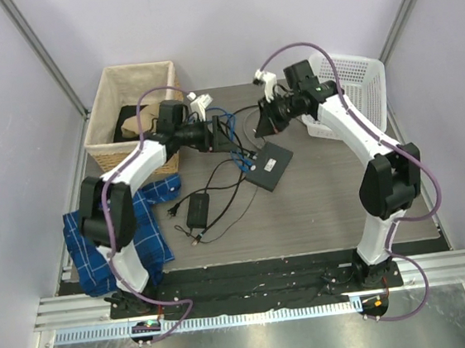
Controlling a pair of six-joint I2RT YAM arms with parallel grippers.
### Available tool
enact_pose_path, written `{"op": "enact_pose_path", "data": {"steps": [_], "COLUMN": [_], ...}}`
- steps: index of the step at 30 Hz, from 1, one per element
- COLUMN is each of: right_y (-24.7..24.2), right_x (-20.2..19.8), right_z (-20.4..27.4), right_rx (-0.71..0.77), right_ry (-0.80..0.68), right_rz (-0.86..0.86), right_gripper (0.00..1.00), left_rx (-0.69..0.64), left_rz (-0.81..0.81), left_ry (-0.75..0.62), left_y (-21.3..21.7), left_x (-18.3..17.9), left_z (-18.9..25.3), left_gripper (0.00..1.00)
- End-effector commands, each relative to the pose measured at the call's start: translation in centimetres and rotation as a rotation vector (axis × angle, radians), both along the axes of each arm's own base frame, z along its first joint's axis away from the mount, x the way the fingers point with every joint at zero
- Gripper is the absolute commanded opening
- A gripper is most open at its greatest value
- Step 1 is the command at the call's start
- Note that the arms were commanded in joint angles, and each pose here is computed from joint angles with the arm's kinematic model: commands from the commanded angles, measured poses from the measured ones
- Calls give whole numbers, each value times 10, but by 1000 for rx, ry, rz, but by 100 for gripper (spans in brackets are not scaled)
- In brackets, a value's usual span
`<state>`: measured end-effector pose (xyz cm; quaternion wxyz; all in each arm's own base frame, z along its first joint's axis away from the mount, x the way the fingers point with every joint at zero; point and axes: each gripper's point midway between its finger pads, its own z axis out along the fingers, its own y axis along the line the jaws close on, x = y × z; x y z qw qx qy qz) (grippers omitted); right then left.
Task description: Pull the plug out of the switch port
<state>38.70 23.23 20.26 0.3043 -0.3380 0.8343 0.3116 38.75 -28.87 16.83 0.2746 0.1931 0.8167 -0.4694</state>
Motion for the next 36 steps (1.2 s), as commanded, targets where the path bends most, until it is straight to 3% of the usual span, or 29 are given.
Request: {"op": "enact_pose_path", "data": {"steps": [1,8,16,17,21,22,24,26,29,35,36], "right_y": [40,59,66,68,69,68,65,60,44,0,-8], "right_x": [43,76,70,67,63,62,60,57,57,73,77], "right_z": [25,41,49,47,48,49,49,48,46,43,38], "right_rx": [222,311,362,362,358,355,341,326,300,236,195], "right_ry": [133,131,149,159,148,141,119,109,85,5,-17], "right_rz": [-130,-189,-203,-202,-195,-190,-177,-179,-199,-264,-285], "right_gripper": [2,1,1,1,1,4,17,36,51,65,65], "left_rx": [-82,-142,-97,-96,-90,-92,-76,-51,33,294,391], "left_rz": [-78,-5,39,41,48,38,20,-15,-55,-121,-151], "left_ry": [-126,-164,-141,-133,-106,-108,-136,-191,-182,-254,-237], "left_y": [-19,-40,-56,-57,-58,-56,-49,-37,-8,82,103], "left_x": [-20,0,10,11,11,10,3,-1,-20,-58,-69], "left_z": [27,42,27,23,21,24,33,38,39,28,12], "left_gripper": [73,77,74,72,35,16,0,0,0,0,0]}}
